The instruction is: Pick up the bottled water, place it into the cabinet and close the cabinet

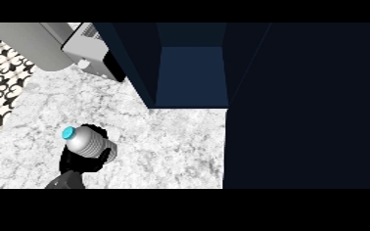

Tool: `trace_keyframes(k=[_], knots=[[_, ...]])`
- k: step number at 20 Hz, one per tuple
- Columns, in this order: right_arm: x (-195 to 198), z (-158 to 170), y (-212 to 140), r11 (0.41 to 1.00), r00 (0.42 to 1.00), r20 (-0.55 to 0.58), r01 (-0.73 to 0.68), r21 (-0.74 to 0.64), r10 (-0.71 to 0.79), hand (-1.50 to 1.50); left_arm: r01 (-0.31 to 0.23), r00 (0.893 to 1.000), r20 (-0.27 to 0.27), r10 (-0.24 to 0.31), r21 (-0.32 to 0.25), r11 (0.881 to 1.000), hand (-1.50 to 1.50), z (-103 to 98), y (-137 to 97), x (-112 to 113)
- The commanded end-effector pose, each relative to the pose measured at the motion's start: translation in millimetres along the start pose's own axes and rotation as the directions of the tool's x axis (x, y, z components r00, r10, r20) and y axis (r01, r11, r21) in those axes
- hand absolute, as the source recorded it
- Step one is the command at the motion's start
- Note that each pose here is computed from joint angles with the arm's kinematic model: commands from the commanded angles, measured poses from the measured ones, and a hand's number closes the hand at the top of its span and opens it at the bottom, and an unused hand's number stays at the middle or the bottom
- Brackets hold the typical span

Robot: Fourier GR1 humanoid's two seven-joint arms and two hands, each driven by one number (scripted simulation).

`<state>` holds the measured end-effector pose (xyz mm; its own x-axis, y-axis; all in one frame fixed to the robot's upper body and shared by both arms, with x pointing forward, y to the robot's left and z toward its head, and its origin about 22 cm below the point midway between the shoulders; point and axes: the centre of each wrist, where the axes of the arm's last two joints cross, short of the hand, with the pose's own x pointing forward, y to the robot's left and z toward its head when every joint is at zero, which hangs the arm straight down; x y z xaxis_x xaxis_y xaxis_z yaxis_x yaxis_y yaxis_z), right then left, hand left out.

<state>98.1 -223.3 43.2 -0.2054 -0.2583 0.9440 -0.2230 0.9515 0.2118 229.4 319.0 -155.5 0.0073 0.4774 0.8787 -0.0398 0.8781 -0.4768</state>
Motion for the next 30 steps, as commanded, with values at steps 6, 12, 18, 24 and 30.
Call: trace_keyframes(k=[6,12,18,24,30], knots=[[-7,-5,17,0.999,1.000,-0.010,0.017,0.039,-0.017,-1.50,-0.108,0.993,0.046,0.111,-0.070,0.992,1.50,2,-5,11],[11,-4,3,1.000,1.000,-0.007,0.013,0.023,-0.012,-1.50,-0.062,0.997,0.028,0.065,-0.086,0.994,1.50,-9,-61,15],[20,3,4,0.999,0.999,-0.019,0.032,0.027,-0.032,-1.50,-0.039,0.998,0.032,0.045,-0.161,0.986,1.50,-24,-123,28],[3,-11,2,0.999,0.999,-0.005,0.034,0.035,-0.033,-1.50,0.020,0.997,0.077,-0.006,-0.175,0.984,1.50,-39,-181,69],[-13,-21,12,0.999,1.000,-0.002,0.030,0.030,-0.030,-1.50,0.091,0.991,0.108,-0.072,-0.176,0.980,1.50,-64,-219,73]])
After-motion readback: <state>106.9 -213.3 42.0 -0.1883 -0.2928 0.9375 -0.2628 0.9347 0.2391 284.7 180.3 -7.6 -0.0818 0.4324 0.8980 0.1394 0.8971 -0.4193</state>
